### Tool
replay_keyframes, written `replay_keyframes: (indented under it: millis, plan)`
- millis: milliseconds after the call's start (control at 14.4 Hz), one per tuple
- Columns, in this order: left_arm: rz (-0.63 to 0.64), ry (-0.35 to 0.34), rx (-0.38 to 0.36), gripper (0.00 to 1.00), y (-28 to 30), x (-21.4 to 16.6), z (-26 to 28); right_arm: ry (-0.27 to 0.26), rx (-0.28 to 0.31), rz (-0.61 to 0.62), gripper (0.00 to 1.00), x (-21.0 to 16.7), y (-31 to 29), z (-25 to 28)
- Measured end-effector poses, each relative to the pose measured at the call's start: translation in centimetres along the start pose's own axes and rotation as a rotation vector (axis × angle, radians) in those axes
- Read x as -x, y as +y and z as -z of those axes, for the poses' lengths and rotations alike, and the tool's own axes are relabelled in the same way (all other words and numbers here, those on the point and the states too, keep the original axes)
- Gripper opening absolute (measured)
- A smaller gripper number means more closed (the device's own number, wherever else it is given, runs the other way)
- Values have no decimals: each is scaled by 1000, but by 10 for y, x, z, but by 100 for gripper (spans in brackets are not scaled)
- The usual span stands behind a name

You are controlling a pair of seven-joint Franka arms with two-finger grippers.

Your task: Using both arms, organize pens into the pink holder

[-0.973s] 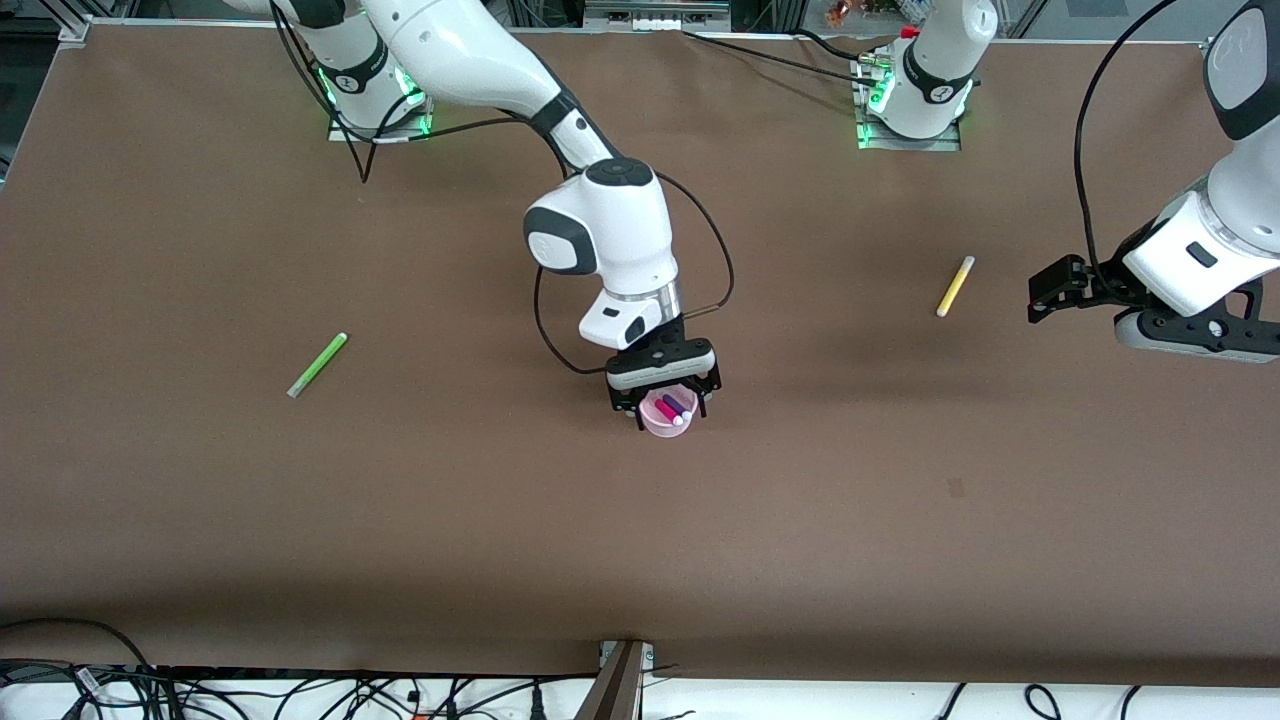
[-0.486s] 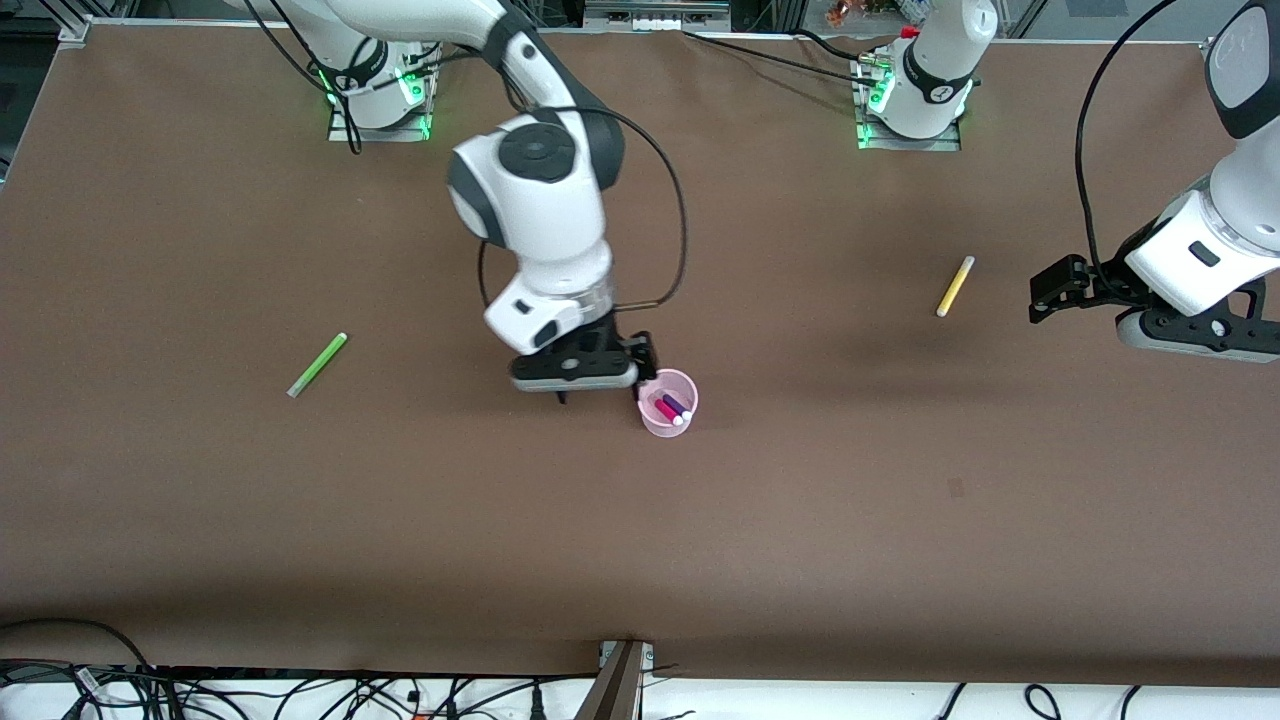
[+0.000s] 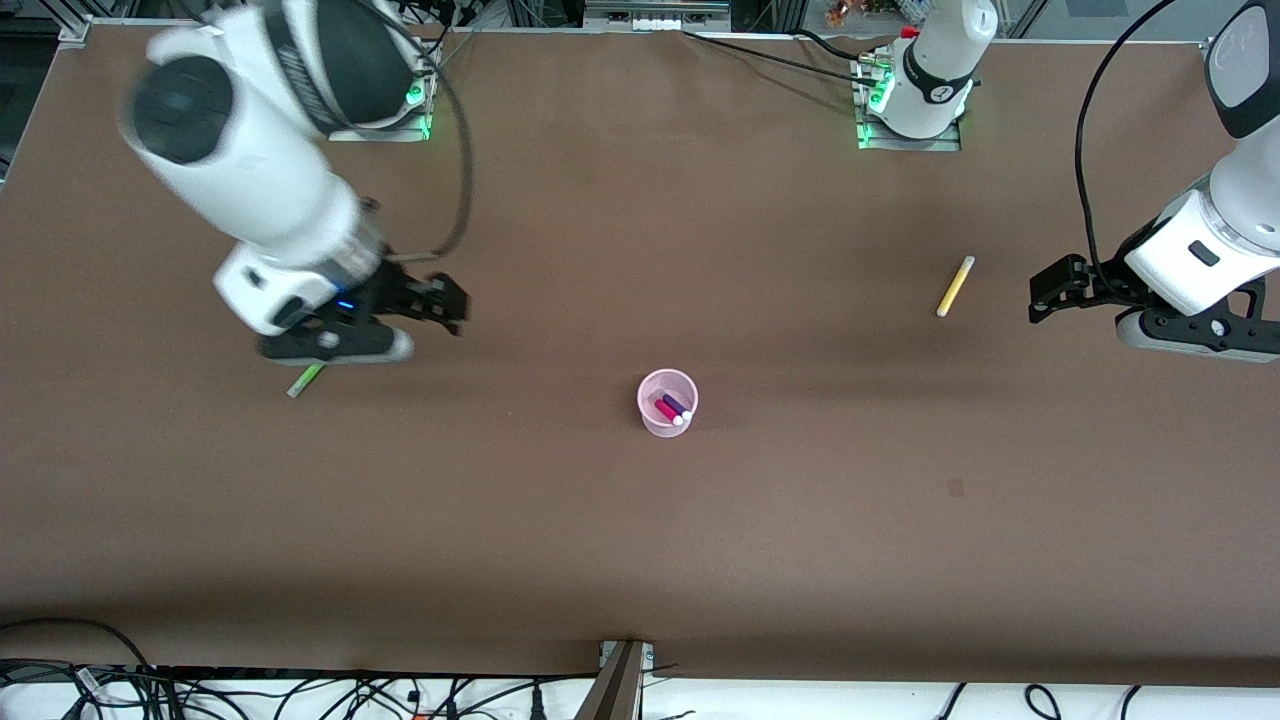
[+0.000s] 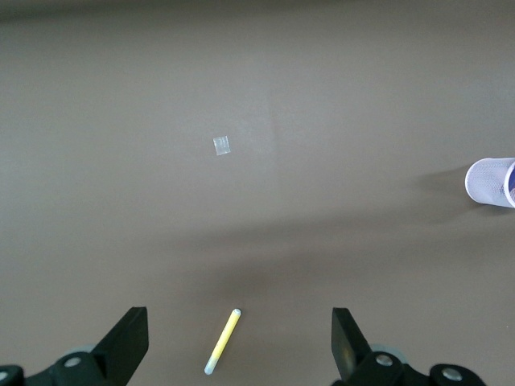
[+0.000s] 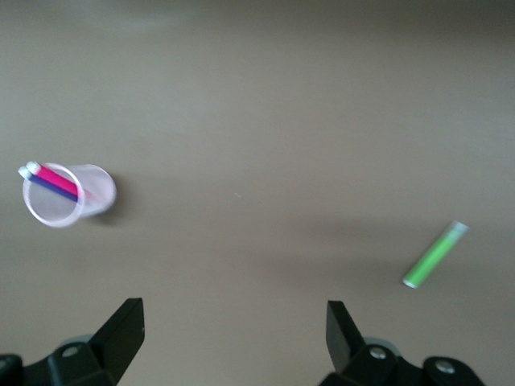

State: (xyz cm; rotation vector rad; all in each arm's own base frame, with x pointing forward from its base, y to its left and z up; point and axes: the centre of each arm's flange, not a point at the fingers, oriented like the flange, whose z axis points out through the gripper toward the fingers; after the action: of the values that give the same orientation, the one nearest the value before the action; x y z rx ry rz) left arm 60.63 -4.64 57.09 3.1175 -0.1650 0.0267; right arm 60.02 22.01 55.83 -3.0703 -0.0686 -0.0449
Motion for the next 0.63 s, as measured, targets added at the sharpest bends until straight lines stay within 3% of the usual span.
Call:
replay_keyframes:
  millis: [347,625]
  plan:
    - [-2,0,0,100,1,0,0,-47,-28,110,100,56,150,34]
    - [-2,0,0,100,1,0,0,-61,24,186,100,70,160,49]
